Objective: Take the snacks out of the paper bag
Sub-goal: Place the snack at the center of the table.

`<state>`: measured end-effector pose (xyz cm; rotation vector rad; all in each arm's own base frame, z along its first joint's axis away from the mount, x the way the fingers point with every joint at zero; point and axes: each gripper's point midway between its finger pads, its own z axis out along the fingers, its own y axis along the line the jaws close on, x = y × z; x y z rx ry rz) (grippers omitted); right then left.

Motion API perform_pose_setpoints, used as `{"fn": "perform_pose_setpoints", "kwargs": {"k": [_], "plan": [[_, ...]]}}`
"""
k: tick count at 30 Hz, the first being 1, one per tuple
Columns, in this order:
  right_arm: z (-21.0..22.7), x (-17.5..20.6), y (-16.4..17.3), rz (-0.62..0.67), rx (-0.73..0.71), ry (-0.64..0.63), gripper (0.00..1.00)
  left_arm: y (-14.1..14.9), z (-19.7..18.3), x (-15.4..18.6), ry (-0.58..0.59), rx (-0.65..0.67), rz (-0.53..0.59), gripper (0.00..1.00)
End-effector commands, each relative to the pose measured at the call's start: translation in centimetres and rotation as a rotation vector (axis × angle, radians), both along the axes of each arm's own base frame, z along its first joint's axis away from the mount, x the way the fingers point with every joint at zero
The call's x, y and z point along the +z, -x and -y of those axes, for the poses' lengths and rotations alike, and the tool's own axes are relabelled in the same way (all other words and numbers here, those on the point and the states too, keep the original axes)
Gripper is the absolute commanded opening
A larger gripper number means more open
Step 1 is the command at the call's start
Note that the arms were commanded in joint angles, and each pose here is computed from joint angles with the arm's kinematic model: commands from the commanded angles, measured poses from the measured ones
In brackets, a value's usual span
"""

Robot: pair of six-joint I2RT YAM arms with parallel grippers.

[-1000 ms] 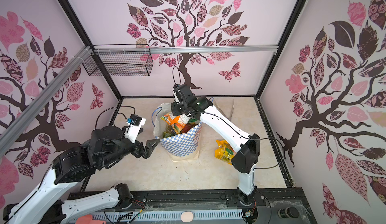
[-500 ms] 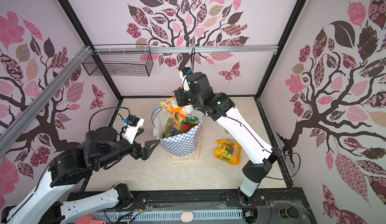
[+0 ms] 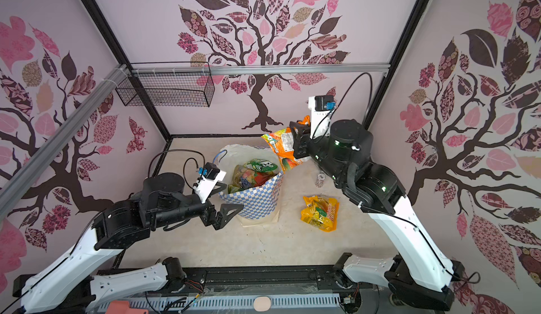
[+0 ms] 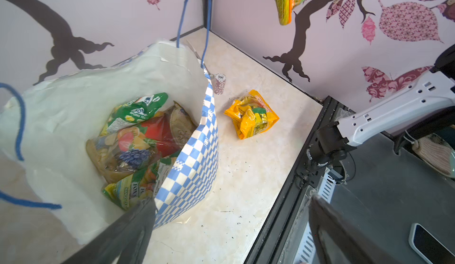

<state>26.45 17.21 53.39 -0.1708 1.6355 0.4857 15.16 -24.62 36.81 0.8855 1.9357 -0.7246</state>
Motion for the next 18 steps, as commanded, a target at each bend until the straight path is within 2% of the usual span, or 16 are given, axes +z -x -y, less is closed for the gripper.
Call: {"fn": "perform_pose_setpoints", "kwargs": {"k": [1, 5, 10, 18], "plan": [[3.9, 0.8, 0.7, 0.066, -0.147, -0.01, 0.0, 0.5, 1.7, 0.1, -0.016, -0.062, 0.034, 0.98], [7.2, -0.9, 1.8, 0.068, -0.256, -0.021, 0.0, 0.6, 2.9, -0.4, -0.051, -0.084, 0.019, 0.99], [9.7, -4.0, 1.9, 0.024, -0.364, 0.005, 0.0, 0.5, 3.3, 0.3, -0.017, -0.088, 0.032, 0.99], [11.4, -11.0, -1.7, -0.149, -0.406, -0.001, 0.0, 0.6, 2.2, 0.5, -0.02, -0.062, 0.04, 0.99]]}}
